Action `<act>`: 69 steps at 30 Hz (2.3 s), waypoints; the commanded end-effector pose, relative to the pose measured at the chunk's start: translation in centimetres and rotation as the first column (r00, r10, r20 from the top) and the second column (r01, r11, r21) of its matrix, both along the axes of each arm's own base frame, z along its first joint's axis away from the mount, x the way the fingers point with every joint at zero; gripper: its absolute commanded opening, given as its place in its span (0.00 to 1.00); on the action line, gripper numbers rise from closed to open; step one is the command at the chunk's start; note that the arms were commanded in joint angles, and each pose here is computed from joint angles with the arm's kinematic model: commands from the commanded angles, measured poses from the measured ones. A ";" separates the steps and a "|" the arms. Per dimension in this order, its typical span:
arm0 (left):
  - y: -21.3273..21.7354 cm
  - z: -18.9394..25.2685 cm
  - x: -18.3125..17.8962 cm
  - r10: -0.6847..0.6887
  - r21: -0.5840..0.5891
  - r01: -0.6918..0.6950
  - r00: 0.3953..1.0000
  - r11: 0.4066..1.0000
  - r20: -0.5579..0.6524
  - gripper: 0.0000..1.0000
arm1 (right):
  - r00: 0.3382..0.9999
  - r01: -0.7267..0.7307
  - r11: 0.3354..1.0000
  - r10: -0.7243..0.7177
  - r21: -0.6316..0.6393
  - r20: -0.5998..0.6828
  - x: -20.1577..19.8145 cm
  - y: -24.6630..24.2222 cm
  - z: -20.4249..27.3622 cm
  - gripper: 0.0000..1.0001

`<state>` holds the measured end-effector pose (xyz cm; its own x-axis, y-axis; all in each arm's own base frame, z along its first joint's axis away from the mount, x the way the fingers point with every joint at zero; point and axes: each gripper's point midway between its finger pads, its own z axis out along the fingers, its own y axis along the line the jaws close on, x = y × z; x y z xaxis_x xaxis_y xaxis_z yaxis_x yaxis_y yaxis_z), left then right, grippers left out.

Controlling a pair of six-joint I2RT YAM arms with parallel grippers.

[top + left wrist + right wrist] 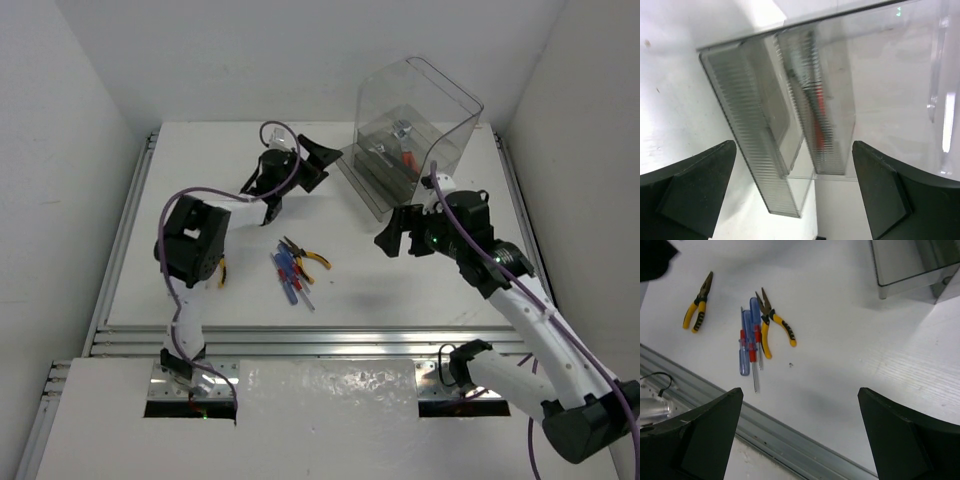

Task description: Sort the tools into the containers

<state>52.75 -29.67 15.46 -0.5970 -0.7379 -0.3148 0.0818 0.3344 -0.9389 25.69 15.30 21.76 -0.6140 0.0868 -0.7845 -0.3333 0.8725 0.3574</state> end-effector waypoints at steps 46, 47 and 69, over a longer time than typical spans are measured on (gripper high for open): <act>32.9 15.4 -34.9 0.582 0.544 -0.718 0.685 0.434 0.439 1.00 | 0.880 -0.450 0.741 0.273 -0.499 -0.388 -2.6 25.0 -22.3 0.37; 32.9 15.4 -34.9 0.583 0.542 -0.719 0.683 0.435 0.440 1.00 | 0.877 -0.455 0.738 0.274 -0.499 -0.394 -2.9 25.0 -22.7 0.36; 30.8 14.1 -32.6 0.504 0.619 -0.631 0.766 0.468 0.400 1.00 | 0.991 -0.105 0.755 0.131 -0.647 -0.008 16.2 7.1 -2.8 0.00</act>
